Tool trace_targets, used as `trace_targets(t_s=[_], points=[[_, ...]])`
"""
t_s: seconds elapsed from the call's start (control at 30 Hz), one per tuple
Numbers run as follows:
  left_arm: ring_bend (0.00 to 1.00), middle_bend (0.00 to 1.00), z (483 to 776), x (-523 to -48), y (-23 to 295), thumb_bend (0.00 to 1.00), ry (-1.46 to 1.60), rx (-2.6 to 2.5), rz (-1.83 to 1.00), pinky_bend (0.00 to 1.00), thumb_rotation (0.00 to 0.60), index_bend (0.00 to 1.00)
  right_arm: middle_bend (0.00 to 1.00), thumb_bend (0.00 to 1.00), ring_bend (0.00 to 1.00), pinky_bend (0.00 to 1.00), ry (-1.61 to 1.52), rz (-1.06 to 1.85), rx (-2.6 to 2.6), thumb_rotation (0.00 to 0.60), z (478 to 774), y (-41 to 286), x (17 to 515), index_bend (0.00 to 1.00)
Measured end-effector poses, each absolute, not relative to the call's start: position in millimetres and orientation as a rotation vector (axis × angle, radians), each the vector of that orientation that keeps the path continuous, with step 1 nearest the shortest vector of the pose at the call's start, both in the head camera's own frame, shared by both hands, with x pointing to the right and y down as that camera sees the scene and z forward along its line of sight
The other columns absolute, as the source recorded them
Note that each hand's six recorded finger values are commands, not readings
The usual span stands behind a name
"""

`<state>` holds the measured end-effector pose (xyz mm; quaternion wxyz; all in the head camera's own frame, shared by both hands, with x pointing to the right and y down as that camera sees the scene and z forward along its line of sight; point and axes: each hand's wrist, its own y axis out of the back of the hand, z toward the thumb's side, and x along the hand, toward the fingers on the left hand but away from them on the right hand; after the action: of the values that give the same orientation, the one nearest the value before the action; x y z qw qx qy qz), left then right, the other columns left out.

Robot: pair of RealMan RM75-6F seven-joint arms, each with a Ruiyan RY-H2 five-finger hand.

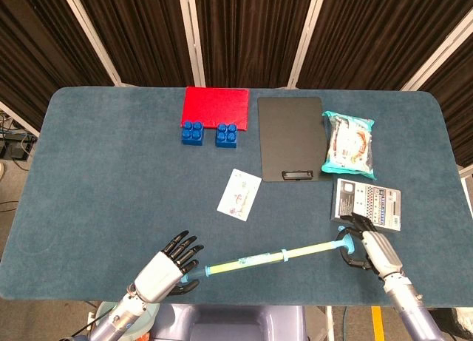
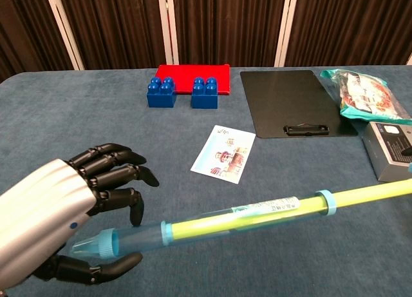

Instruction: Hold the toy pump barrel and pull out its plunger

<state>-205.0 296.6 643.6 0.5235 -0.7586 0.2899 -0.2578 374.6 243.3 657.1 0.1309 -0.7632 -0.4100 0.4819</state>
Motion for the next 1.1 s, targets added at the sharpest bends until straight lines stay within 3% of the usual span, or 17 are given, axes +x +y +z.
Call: trace_targets(t_s=[1.1], points=[[0.16, 0.26, 600, -256, 311, 0.52, 0.687, -1.872, -0.561, 0.15, 0.600, 0.69, 0.18, 0.50, 0.00, 0.00, -1.314, 1.460, -1.948, 0.600, 643, 159, 421, 0.80]])
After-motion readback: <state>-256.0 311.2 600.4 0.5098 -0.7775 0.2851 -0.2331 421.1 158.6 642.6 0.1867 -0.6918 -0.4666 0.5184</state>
